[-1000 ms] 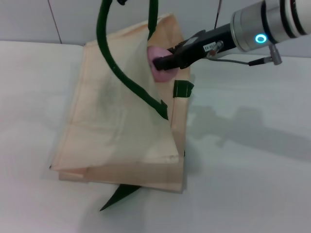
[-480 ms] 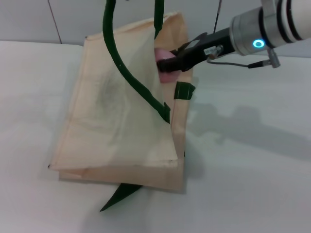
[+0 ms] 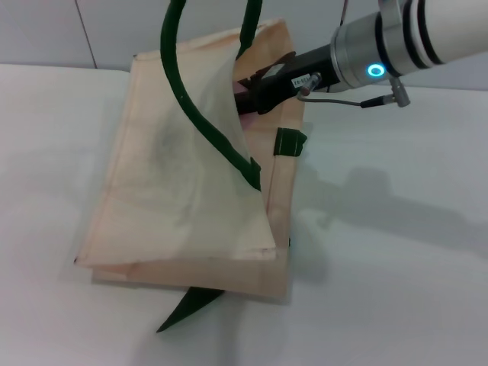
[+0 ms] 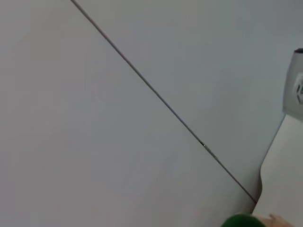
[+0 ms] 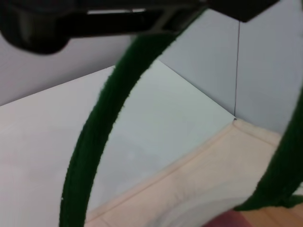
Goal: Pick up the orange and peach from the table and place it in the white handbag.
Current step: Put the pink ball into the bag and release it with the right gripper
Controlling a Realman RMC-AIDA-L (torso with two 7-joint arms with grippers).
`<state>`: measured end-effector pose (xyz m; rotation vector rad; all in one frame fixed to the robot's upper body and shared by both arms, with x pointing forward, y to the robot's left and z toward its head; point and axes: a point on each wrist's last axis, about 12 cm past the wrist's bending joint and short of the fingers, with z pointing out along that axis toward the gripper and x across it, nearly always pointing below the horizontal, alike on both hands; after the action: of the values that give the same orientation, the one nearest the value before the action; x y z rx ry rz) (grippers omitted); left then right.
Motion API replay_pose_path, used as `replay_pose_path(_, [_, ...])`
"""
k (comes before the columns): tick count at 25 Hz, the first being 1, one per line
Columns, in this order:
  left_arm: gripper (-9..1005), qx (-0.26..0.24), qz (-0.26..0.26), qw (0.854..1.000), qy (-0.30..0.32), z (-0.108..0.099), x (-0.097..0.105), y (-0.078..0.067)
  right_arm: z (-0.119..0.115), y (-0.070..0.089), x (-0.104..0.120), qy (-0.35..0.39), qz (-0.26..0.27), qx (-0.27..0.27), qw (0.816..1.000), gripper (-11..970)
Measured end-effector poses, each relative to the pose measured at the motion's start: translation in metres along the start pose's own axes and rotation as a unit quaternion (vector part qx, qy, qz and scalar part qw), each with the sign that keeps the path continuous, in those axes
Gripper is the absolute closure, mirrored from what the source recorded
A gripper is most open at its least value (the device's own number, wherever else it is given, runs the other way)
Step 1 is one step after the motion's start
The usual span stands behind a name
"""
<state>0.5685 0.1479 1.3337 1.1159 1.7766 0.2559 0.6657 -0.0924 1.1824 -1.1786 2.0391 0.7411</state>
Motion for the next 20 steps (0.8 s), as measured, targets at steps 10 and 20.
replay_pose_path(10, [862,0.000,0.002,1.000,-0.004,-0.0003,-0.0026,0.0001,0.0033,0.0035,-0.0037,0.002,-0.009,-0.004,1.000,552])
replay_pose_path(20, [862,-0.002,0.003,1.000,-0.004,-0.0003,-0.0029,0.0005,0.0077,0.0038,-0.0056,0.008,-0.016,0.005,1.000,493])
